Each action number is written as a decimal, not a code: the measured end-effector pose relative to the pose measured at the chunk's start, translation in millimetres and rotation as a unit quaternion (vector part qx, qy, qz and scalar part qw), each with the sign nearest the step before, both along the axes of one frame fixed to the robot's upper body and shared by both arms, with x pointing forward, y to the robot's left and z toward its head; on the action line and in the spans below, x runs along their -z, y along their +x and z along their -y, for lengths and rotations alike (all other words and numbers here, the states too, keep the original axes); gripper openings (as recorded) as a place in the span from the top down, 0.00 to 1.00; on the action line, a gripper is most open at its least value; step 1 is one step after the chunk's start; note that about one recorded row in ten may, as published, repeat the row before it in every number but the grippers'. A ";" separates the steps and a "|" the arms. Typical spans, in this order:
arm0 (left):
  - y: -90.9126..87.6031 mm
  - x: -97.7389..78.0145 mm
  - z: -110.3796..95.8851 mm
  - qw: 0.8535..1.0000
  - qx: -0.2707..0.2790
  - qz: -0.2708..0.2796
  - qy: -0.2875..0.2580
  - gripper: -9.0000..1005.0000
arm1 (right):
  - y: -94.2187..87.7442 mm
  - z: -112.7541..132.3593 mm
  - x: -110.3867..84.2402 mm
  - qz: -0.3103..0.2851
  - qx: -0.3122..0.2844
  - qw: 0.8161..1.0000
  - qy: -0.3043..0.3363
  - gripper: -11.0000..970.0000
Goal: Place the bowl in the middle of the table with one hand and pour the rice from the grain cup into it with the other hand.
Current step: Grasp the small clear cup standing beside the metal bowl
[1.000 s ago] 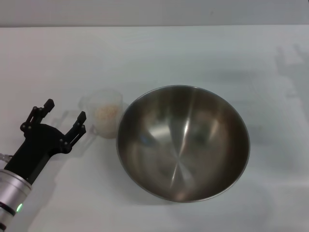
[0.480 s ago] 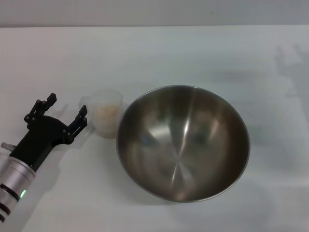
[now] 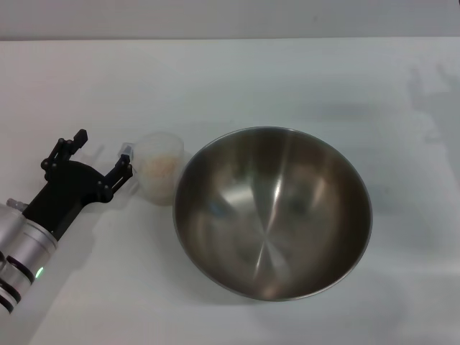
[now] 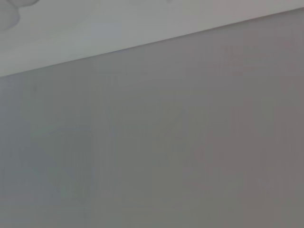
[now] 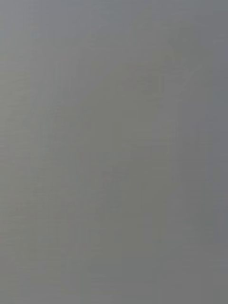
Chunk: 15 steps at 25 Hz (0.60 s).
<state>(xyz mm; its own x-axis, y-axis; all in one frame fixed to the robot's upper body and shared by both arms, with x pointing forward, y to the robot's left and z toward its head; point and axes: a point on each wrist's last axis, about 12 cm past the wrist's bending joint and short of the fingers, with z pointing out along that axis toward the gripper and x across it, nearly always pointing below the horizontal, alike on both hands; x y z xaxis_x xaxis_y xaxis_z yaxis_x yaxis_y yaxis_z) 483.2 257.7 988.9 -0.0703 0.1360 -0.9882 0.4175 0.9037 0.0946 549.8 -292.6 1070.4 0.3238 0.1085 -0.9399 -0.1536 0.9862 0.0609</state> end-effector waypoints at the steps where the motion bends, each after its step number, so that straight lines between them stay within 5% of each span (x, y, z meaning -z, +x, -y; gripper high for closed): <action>1: 0.0 0.0 0.0 1.000 0.000 0.000 0.000 0.18 | 0.0 0.0 0.0 0.000 0.000 1.000 0.000 0.49; 10: -4.2 0.1 6.1 1.000 -0.001 0.000 -0.017 0.18 | 3.5 -1.9 0.6 -0.008 -0.001 1.000 -0.001 0.50; 15: -4.6 0.0 8.5 1.000 0.004 0.001 -0.015 0.42 | 5.3 -2.4 0.6 -0.011 -0.003 1.000 -0.003 0.49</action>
